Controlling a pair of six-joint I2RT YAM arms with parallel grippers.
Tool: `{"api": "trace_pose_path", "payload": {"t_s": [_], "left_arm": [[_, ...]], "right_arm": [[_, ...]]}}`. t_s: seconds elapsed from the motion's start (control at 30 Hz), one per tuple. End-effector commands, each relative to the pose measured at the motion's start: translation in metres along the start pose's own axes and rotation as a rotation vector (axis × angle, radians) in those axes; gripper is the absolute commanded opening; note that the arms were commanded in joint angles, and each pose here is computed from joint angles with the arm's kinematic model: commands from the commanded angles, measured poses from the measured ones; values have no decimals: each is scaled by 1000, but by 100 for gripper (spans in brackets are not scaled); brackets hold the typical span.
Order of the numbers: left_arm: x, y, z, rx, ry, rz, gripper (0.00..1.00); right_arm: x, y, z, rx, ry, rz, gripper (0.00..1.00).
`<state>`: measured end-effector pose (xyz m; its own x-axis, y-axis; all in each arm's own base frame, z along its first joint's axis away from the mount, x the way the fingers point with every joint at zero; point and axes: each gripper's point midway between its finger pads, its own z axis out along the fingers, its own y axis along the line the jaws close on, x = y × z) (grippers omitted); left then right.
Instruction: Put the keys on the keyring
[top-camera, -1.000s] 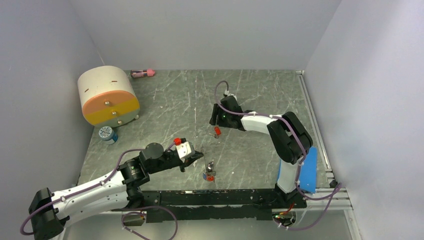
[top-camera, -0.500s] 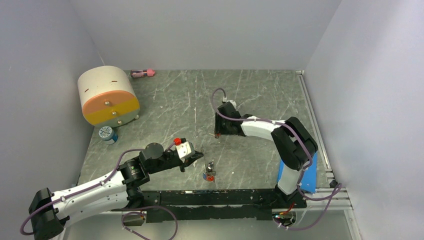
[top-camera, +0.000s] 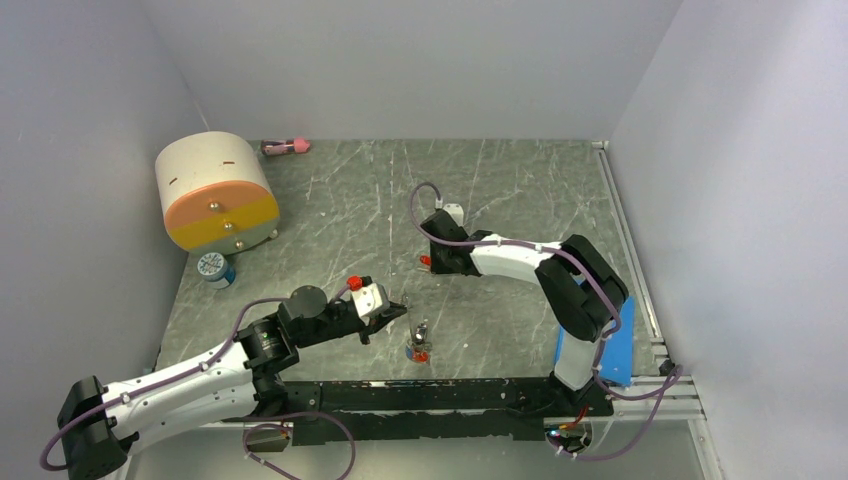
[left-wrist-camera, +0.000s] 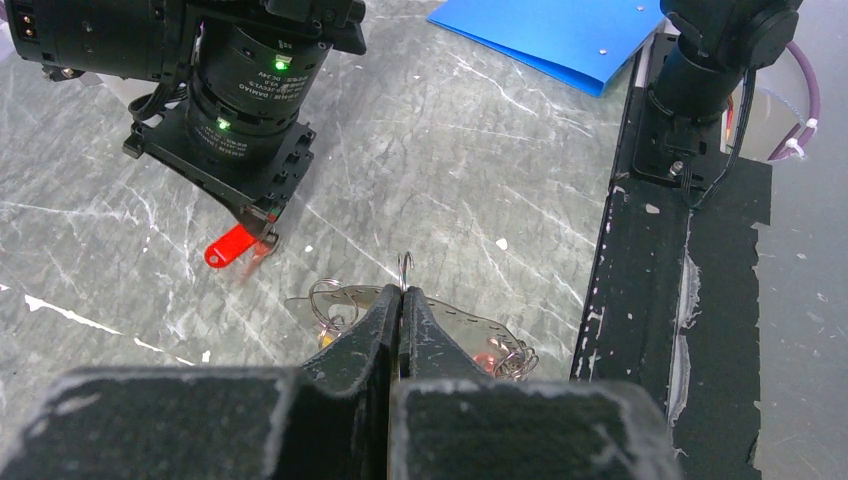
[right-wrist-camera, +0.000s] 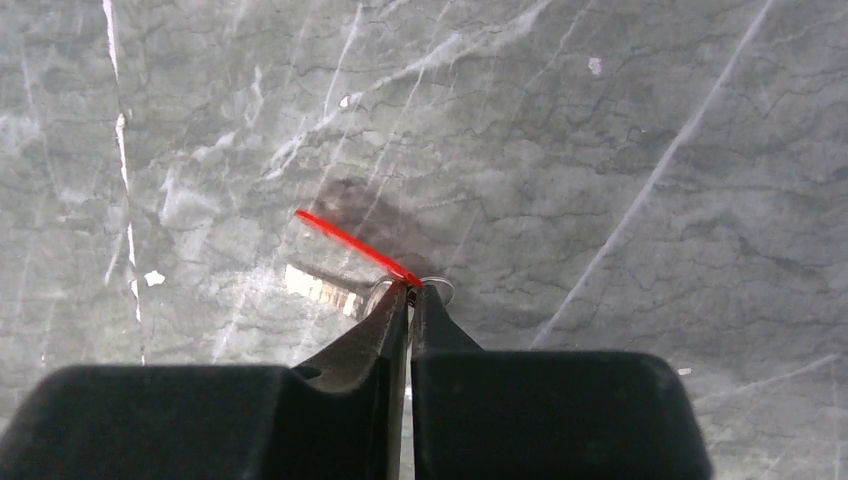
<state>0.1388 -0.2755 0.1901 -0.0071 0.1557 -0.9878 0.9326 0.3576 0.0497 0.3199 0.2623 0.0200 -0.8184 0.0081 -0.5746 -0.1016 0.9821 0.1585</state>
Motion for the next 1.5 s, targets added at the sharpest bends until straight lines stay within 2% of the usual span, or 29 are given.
{"api": "trace_pose_path", "payload": {"t_s": [0.0,0.1,0.67,0.8,1.0,1.2,1.47], "left_arm": [[1,-4,-2,12,1,-22,3],[1,-4,-2,11,0,-22,3],[6,-6,-3,22,26,-31,2],[6,-7,-4,27,31,-34,3],[5,-9,-4,33,30,-40,3],[4,-10,-4,37,29,-48,2],[4,-11,-3,45,26,-54,3]], "right_arm": [[17,-17,-2,80,52,-42,4],[13,-16,-10,75,36,-53,0],[10,3,-55,-140,15,-195,0],[14,1,-59,-154,18,-200,0],[17,16,-80,-316,27,-184,0],[13,2,-87,-296,3,-151,0],[17,-13,-59,-296,92,-66,27]]}}
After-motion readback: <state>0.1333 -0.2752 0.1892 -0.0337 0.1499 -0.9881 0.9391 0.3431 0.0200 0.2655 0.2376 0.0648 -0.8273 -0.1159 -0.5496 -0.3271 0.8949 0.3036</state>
